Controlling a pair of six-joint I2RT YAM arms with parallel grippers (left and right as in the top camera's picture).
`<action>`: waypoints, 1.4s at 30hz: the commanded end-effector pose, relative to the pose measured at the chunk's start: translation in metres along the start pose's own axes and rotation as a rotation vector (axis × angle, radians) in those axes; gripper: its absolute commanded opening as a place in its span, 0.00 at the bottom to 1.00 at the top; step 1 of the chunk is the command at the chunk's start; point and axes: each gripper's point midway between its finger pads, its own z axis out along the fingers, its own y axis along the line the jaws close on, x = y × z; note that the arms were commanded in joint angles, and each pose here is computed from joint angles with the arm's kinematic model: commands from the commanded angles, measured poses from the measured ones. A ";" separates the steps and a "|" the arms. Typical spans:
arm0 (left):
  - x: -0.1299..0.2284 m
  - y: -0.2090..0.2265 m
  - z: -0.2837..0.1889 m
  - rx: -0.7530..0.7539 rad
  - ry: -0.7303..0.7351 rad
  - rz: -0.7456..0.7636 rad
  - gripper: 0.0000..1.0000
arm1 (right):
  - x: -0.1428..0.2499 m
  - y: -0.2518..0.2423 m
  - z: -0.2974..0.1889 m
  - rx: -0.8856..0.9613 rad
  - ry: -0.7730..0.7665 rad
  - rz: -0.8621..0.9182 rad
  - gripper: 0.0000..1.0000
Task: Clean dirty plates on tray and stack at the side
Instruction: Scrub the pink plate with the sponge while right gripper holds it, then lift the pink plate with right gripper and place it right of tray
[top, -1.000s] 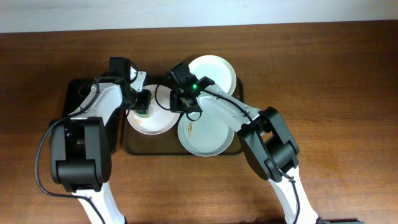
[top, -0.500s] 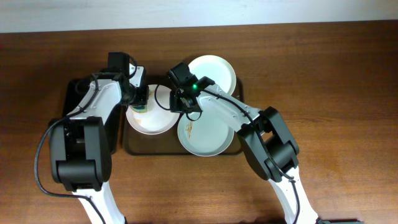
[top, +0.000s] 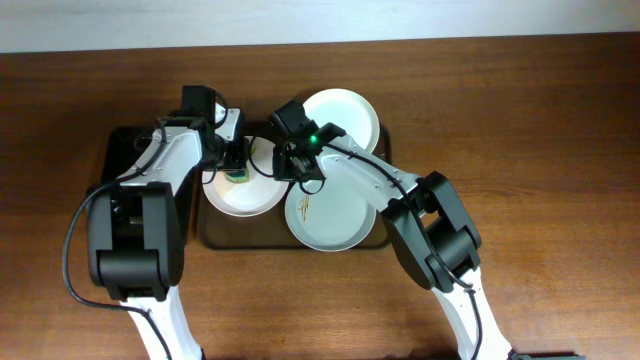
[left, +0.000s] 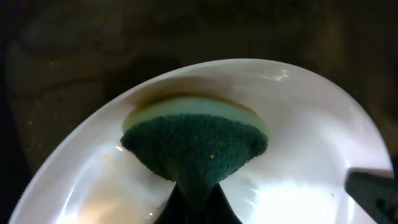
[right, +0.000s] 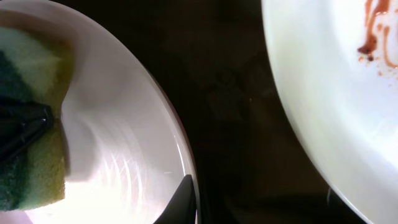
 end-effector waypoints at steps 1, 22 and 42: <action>0.019 0.033 0.003 -0.192 0.081 -0.015 0.01 | 0.011 0.003 0.010 -0.017 0.041 -0.010 0.05; -0.031 0.023 -0.078 -0.178 0.064 -0.081 0.01 | 0.009 0.004 0.009 -0.020 0.038 -0.017 0.04; -0.054 0.034 -0.138 -0.079 0.006 -0.161 0.01 | -0.041 0.017 -0.197 0.833 -0.549 -0.462 0.04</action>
